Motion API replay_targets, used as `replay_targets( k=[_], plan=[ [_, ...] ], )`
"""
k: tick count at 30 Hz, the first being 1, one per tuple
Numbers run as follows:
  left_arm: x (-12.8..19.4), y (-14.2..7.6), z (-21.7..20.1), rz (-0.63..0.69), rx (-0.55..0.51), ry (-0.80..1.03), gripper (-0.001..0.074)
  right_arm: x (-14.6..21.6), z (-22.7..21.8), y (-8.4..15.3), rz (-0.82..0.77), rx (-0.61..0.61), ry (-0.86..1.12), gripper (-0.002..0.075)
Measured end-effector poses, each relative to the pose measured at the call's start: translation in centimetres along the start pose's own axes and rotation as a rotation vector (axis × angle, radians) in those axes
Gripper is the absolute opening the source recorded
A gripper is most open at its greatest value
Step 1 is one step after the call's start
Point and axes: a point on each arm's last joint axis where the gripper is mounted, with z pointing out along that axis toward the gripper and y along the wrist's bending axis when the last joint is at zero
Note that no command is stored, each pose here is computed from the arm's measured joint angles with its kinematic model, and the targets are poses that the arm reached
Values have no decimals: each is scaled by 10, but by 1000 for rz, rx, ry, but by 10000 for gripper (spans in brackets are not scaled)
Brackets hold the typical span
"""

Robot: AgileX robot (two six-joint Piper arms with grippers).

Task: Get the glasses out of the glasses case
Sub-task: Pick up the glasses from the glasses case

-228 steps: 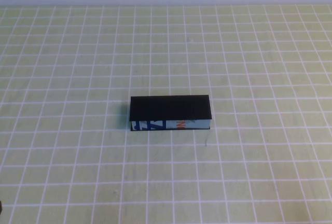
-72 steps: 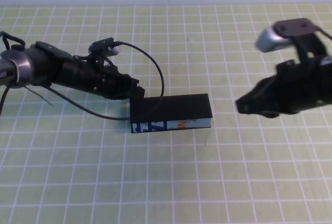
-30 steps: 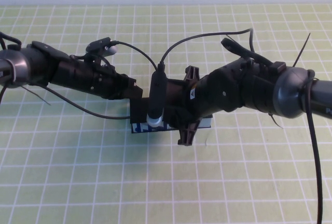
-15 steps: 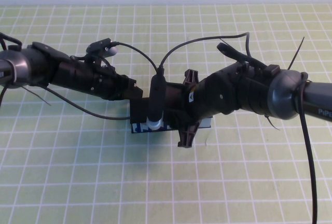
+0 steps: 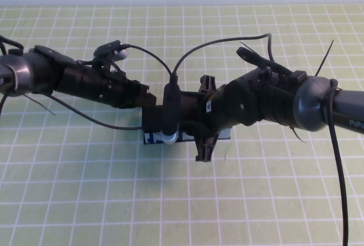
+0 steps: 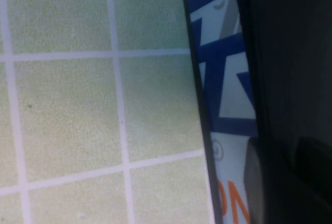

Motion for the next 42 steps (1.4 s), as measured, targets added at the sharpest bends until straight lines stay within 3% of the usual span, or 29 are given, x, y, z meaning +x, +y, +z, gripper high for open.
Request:
replay_targets(
  k=[17, 21, 26, 31, 37, 42],
  plan=[
    [-7, -7, -13, 35, -2, -8, -4, -7, -24, -7, -6, 24, -21, 11],
    [-22, -25, -49, 128, -46, -42, -4, -8, -27, -8, 0, 25, -24, 8],
    [-28, -67, -95, 265, -40, -84, -4, -9, -27, -8, 26, 26, -25, 6],
    [7, -84, -102, 399, 35, -76, -4, -9, -28, -9, 41, 27, -25, 5],
    [50, -70, -81, 431, 92, -16, -4, -9, -28, -9, 43, 27, -25, 5],
    [56, -59, -66, 466, 113, -30, -4, -9, -28, -9, 45, 27, -25, 5]
  ],
)
